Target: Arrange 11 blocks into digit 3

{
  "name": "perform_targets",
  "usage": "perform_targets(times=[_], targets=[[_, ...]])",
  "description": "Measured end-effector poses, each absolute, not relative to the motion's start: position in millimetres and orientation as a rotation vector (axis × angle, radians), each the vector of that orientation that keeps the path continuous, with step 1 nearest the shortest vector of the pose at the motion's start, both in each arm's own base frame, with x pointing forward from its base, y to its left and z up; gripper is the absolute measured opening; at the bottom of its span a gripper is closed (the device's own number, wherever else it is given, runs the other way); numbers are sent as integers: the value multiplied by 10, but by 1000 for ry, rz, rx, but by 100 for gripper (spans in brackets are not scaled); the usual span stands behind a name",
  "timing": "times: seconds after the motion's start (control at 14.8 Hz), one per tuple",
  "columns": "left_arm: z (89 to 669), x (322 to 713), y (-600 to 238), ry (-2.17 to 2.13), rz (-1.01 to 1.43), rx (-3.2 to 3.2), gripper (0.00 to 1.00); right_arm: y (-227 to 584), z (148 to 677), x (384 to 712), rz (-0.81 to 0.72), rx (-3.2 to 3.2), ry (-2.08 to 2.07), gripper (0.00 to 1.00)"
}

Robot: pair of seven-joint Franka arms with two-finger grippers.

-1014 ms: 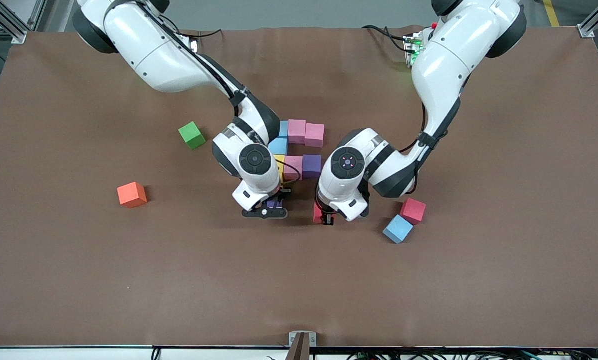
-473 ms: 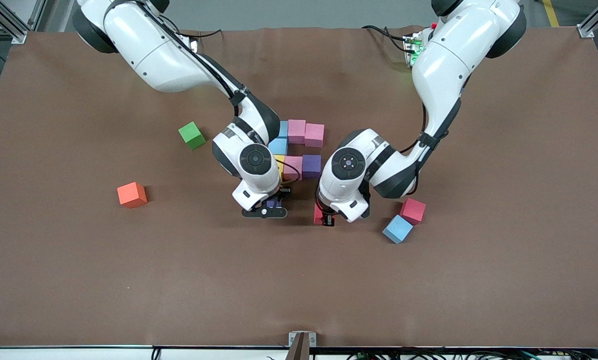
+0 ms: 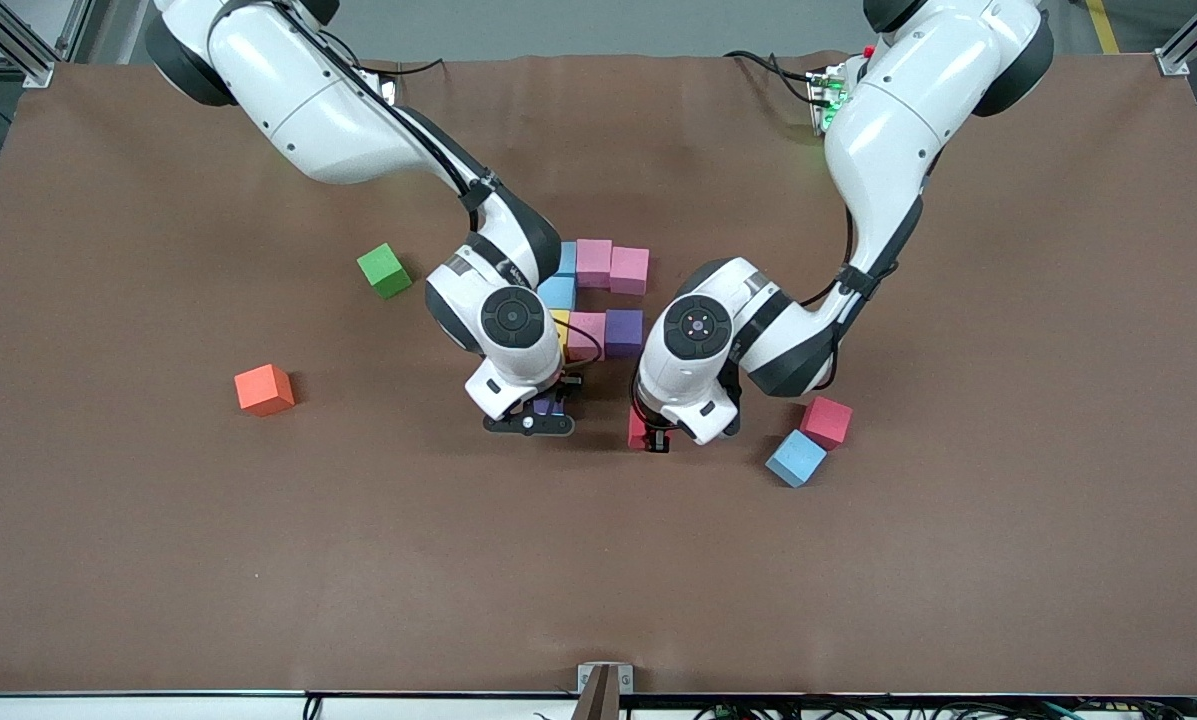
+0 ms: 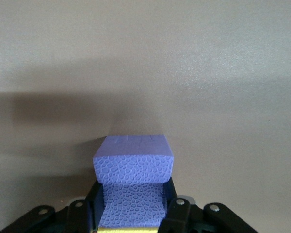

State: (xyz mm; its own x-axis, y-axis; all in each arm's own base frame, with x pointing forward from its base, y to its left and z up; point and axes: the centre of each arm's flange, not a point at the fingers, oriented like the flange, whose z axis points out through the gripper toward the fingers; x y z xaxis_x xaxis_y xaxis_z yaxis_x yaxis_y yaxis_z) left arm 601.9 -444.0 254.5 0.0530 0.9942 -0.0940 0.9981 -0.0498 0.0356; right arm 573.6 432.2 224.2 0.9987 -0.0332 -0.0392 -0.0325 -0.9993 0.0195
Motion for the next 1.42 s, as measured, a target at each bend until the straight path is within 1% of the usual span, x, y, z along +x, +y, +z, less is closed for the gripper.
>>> perform_targets(times=[0.54, 0.68, 0.81, 0.88, 0.95, 1.15, 1.22, 1.28, 1.42], targets=[[2561, 6037, -4431, 2101, -64, 2206, 55, 4325, 2243, 5734, -60, 3121, -51, 52], [2561, 6037, -4430, 2101, -64, 2206, 55, 4324, 2247, 5735, -60, 3121, -55, 49], [2561, 6038, -4429, 2101, -64, 2206, 55, 4324, 2247, 5735, -59, 3121, -55, 50], [2560, 6039, -4428, 2102, -64, 2206, 55, 4322, 2247, 5736, -59, 3121, -56, 52], [2560, 6039, -4427, 2102, -64, 2206, 55, 4316, 2244, 5741, -58, 3120, -58, 59], [2560, 6042, -4424, 2102, -63, 2206, 55, 4305, 2247, 5753, -54, 3120, -62, 86], [2560, 6043, -4424, 2102, -63, 2205, 55, 4308, 2263, 5764, -49, 3123, -63, 98], [2563, 6044, -4424, 2102, -63, 2205, 55, 4313, 2291, 5780, -41, 3127, -65, 100], [2570, 6047, -4427, 2101, -62, 2204, 55, 4314, 2344, 5803, -29, 3132, -68, 100]])
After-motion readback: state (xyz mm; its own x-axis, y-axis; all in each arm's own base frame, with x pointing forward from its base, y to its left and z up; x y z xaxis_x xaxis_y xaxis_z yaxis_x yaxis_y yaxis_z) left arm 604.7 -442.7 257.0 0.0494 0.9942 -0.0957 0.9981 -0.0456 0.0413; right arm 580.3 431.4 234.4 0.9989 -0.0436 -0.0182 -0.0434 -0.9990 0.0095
